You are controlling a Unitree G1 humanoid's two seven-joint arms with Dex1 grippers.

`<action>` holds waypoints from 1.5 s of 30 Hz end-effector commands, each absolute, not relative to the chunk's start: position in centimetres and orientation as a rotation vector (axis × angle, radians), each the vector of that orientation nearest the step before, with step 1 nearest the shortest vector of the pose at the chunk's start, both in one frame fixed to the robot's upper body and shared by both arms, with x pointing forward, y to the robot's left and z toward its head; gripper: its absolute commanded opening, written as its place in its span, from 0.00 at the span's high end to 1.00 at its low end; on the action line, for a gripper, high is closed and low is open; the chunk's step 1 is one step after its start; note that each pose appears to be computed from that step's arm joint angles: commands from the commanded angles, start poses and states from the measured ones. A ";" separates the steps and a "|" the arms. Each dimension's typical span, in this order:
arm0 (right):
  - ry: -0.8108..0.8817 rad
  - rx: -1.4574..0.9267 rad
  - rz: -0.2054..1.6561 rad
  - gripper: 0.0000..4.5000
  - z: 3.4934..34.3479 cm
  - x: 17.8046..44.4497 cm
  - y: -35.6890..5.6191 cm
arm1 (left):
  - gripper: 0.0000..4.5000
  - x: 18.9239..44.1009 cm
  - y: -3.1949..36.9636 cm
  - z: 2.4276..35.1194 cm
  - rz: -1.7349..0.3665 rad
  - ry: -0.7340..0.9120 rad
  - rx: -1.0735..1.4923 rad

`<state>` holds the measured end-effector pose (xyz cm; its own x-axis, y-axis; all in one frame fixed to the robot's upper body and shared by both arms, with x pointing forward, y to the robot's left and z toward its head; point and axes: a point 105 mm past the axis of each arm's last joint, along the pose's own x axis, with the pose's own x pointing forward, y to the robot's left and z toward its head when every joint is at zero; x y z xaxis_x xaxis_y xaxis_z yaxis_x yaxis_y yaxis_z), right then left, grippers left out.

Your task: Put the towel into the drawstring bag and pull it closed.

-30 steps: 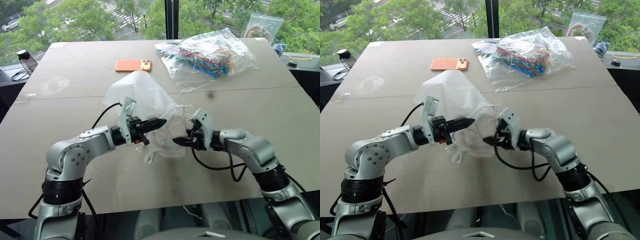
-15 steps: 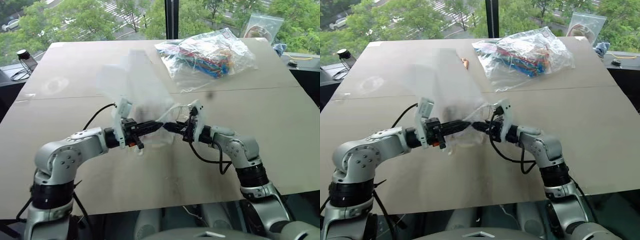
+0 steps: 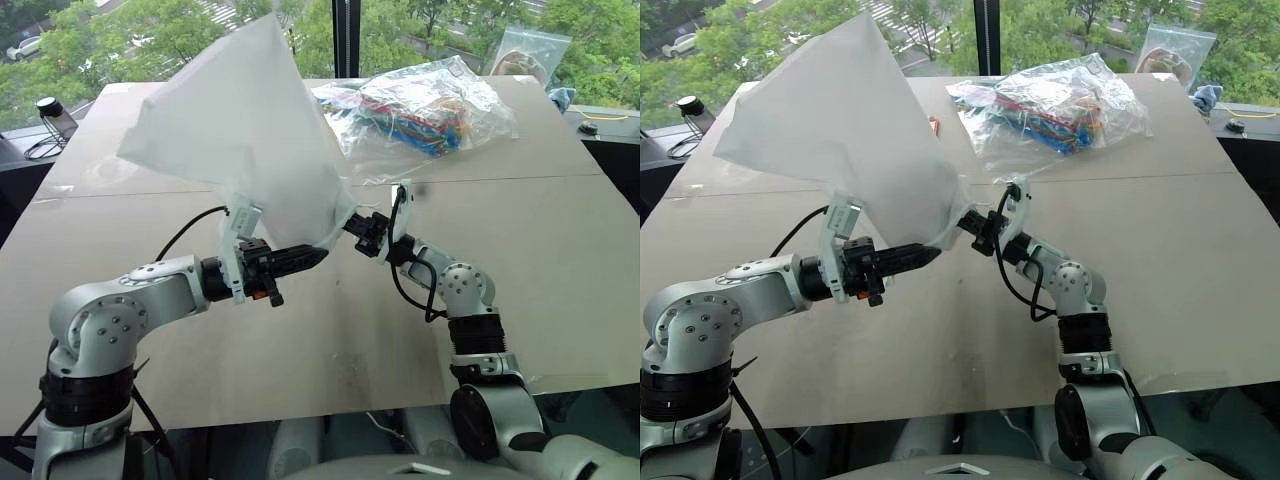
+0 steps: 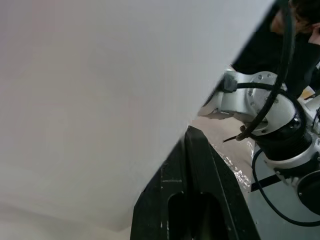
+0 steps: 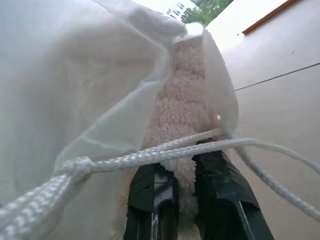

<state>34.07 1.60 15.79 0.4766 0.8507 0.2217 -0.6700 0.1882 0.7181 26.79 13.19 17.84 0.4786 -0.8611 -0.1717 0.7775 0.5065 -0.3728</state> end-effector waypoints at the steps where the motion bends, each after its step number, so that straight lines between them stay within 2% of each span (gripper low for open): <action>1: 0.146 0.881 1.160 0.99 19.6 32.9 0.2 | 1.00 28.1 13.5 20.1 -0.988 0.260 -0.311; 6: 0.095 0.921 1.118 0.99 21.5 32.9 -1.9 | 1.00 27.6 11.2 19.5 -1.057 0.322 -0.344; 12: 0.077 0.975 1.098 0.99 22.8 33.4 0.3 | 1.00 25.3 7.5 20.4 -1.243 0.346 -0.450; 17: 0.102 0.945 1.129 0.99 22.0 33.3 2.4 | 1.00 25.8 6.8 21.3 -1.250 0.323 -0.499; 20: 0.145 0.872 1.175 0.99 20.5 32.3 2.4 | 1.00 26.7 7.4 21.7 -1.209 0.293 -0.513; 25: 0.125 0.703 1.083 0.99 18.7 32.6 -0.8 | 1.00 27.4 9.9 19.9 -1.090 0.360 -0.450; 26: 0.117 0.676 1.072 0.81 18.6 32.6 -1.5 | 1.00 27.6 10.6 19.1 -1.055 0.392 -0.420; 27: 0.116 0.646 1.064 0.77 18.4 32.5 -1.9 | 1.00 27.6 11.2 18.1 -1.025 0.428 -0.396; 32: 0.165 0.361 1.011 0.30 16.0 31.8 -2.3 | 1.00 28.0 13.3 14.9 -0.921 0.511 -0.289; 37: 0.154 0.076 1.062 0.30 15.1 29.9 -3.5 | 1.00 29.8 14.2 15.2 -0.853 0.432 -0.263; 42: 0.141 -0.077 1.005 0.30 14.6 30.6 -5.4 | 1.00 30.8 13.9 16.4 -0.869 0.363 -0.218; 43: 0.139 -0.079 1.023 0.17 14.6 30.4 -5.1 | 1.00 30.8 13.6 17.0 -0.887 0.351 -0.227; 44: 0.133 -0.087 1.035 0.12 14.6 30.2 -4.8 | 1.00 30.8 13.3 17.5 -0.902 0.342 -0.238; 45: 0.131 -0.093 1.043 0.12 14.5 30.2 -4.4 | 1.00 30.8 13.1 17.9 -0.912 0.336 -0.244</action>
<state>30.78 -5.46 13.56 0.5285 0.8265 -0.1938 -0.8402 0.5419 0.0194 30.94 13.31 16.40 0.5729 -0.7887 -0.2230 0.7032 0.6128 -0.3606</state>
